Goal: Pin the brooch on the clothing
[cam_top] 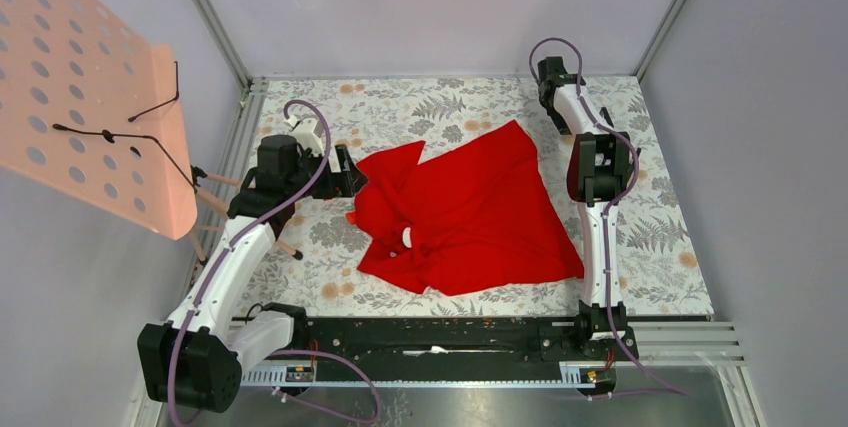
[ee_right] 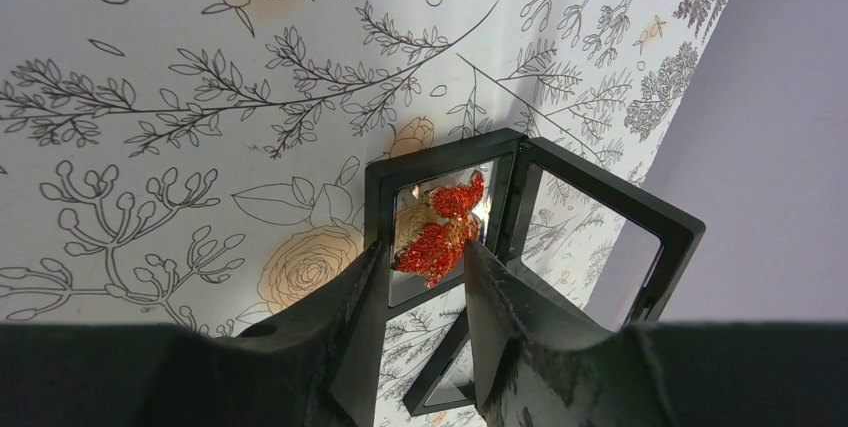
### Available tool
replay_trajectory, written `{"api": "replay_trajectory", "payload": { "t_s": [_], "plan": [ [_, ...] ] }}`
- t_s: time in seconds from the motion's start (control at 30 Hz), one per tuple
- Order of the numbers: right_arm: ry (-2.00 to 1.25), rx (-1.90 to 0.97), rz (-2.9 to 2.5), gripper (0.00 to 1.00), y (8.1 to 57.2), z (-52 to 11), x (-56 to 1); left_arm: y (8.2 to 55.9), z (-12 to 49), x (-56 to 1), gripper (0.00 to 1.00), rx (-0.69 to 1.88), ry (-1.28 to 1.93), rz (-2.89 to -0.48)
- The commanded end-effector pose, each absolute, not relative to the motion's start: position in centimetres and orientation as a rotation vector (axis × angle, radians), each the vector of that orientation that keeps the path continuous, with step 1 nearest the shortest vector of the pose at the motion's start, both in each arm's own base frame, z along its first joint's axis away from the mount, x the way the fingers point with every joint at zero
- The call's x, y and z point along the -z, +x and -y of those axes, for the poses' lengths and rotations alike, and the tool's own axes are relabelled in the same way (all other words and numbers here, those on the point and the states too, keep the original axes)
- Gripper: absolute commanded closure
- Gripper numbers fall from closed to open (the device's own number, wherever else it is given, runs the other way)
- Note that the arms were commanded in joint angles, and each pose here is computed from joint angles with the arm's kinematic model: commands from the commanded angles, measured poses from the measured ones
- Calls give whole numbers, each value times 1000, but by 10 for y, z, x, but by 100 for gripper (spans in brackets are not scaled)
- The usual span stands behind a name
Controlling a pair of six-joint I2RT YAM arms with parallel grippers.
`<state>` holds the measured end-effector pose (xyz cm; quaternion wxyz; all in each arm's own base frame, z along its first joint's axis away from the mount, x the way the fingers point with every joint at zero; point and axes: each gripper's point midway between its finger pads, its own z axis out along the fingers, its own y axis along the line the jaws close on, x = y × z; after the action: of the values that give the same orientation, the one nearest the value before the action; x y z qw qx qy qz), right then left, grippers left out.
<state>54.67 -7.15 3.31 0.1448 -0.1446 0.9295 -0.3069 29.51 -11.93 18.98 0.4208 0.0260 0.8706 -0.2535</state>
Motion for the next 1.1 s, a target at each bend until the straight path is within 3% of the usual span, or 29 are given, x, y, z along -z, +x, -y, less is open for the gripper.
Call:
{"api": "replay_trajectory", "payload": {
  "t_s": [0.0, 0.43, 0.53, 1.07],
  "plan": [
    [-424, 919, -2677, 60, 550, 77, -33, 302, 123, -201, 13, 665, 82, -2122],
    [-441, 976, -2661, 69, 547, 85, -31, 303, 122, -202, 13, 663, 77, -2117],
    [-424, 986, -2631, 80, 551, 86, -34, 304, 122, -201, 13, 663, 74, -2119],
    [-291, 1083, -2394, 95, 556, 98, -80, 304, 120, -201, 13, 662, 65, -2117]
  ]
}}
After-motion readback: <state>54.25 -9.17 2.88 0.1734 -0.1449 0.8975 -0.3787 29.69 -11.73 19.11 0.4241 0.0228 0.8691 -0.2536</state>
